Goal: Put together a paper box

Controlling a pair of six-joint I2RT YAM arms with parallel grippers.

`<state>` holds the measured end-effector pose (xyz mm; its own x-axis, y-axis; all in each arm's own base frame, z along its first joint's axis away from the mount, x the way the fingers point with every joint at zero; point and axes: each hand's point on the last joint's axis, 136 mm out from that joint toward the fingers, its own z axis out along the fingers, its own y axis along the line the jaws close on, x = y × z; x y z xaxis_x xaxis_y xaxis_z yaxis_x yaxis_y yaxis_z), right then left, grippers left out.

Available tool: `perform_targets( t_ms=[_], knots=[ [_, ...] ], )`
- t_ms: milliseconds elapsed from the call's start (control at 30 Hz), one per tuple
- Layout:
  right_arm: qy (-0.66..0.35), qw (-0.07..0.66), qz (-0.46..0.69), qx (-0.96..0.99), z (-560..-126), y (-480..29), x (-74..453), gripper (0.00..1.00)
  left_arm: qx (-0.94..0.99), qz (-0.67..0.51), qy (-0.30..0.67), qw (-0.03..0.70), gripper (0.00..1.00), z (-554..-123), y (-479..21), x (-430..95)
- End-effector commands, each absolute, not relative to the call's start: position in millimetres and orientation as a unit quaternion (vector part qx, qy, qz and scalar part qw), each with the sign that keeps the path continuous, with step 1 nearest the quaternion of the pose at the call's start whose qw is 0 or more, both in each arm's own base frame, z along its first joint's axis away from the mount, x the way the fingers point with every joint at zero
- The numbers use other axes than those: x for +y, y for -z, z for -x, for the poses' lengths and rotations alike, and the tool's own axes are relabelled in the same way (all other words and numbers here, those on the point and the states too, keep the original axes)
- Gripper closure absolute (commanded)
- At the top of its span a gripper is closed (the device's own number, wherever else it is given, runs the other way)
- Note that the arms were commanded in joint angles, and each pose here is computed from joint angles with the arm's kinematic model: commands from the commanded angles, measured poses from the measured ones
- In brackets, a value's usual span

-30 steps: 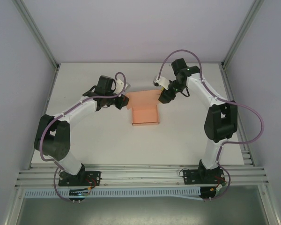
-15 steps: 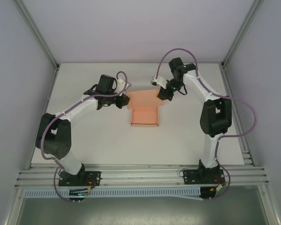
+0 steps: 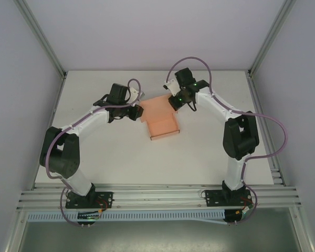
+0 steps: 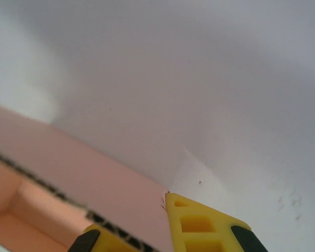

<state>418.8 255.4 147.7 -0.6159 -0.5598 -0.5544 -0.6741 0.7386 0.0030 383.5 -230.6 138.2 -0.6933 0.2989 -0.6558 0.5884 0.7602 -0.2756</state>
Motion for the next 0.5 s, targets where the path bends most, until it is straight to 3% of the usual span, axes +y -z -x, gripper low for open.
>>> perform_targets(
  t_ms=[0, 233, 467],
  knots=[
    [-0.096, 0.307, 0.196, 0.926, -426.1, -163.0, 253.6, 1.0, 0.873, -0.236, 0.267, 0.333, 1.0, -393.2, -160.4, -241.7],
    [-0.199, 0.371, 0.045, 0.906, -424.3, -178.5, 277.5, 1.0, 0.866, -0.19, 0.292, 0.359, 1.0, -404.5, -169.7, -262.0],
    [-0.219, 0.425, -0.073, 0.875, -441.6, -183.1, 276.5, 1.0, 0.873, -0.164, 0.297, 0.351, 1.0, -413.7, -152.3, -280.8]
  ],
)
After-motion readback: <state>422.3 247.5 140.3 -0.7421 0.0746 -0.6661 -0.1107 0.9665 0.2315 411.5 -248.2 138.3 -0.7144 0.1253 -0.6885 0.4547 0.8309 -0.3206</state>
